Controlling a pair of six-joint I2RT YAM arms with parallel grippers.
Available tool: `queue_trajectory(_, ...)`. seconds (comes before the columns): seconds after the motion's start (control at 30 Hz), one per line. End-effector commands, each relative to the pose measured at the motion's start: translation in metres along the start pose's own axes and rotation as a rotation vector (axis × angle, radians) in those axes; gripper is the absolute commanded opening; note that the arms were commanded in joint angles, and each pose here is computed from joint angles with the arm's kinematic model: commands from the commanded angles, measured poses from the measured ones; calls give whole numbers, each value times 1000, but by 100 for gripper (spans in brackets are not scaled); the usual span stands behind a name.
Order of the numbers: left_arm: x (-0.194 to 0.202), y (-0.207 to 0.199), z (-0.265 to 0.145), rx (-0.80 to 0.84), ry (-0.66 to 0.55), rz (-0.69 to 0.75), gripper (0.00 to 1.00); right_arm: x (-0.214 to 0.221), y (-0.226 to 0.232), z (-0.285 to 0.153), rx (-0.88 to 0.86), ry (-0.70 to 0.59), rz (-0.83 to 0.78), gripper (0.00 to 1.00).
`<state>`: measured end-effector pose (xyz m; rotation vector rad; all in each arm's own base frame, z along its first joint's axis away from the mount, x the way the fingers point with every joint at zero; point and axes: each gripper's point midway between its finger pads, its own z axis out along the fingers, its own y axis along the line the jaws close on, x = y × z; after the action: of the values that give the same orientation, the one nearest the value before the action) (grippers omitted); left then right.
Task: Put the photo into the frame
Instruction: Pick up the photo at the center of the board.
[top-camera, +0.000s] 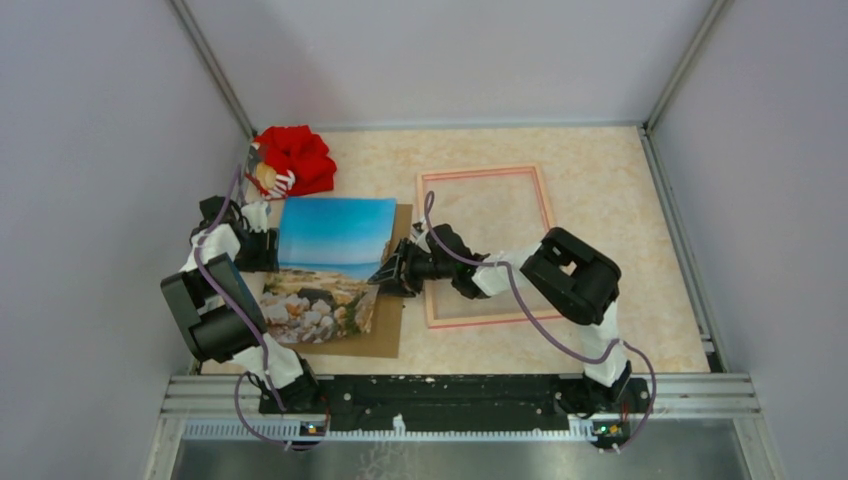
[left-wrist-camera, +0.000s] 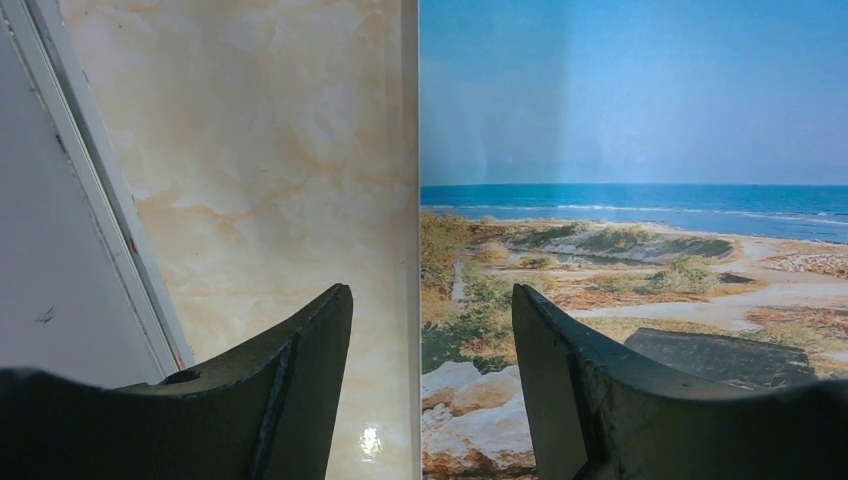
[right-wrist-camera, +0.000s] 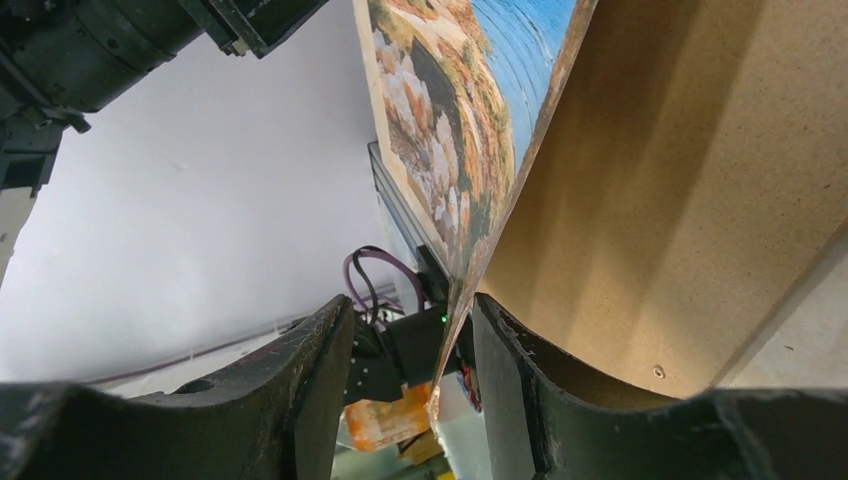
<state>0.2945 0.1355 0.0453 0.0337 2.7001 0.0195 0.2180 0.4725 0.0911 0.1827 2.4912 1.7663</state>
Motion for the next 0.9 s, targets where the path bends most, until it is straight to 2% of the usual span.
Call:
queue_trajectory(0.0, -6, 3, -4, -11, -35, 12, 67, 2, 6, 9, -48, -27, 21, 48)
queue_trajectory(0.27, -2, 0, -2, -1, -26, 18, 66, -11, 52, 3, -207, -85, 5, 48)
queue_trajectory(0.5, -1, -1, 0, 5, -23, 21, 66, -7, 38, 6, -208, -78, 38, 48)
queue_trajectory(0.77, -2, -2, 0, 11, -26, 23, 66, 2, 10, 17, -89, -59, 71, 49)
queue_trajectory(0.87, -1, -2, 1, 16, -24, 20, 66, 2, 12, 21, -96, -76, 101, 49)
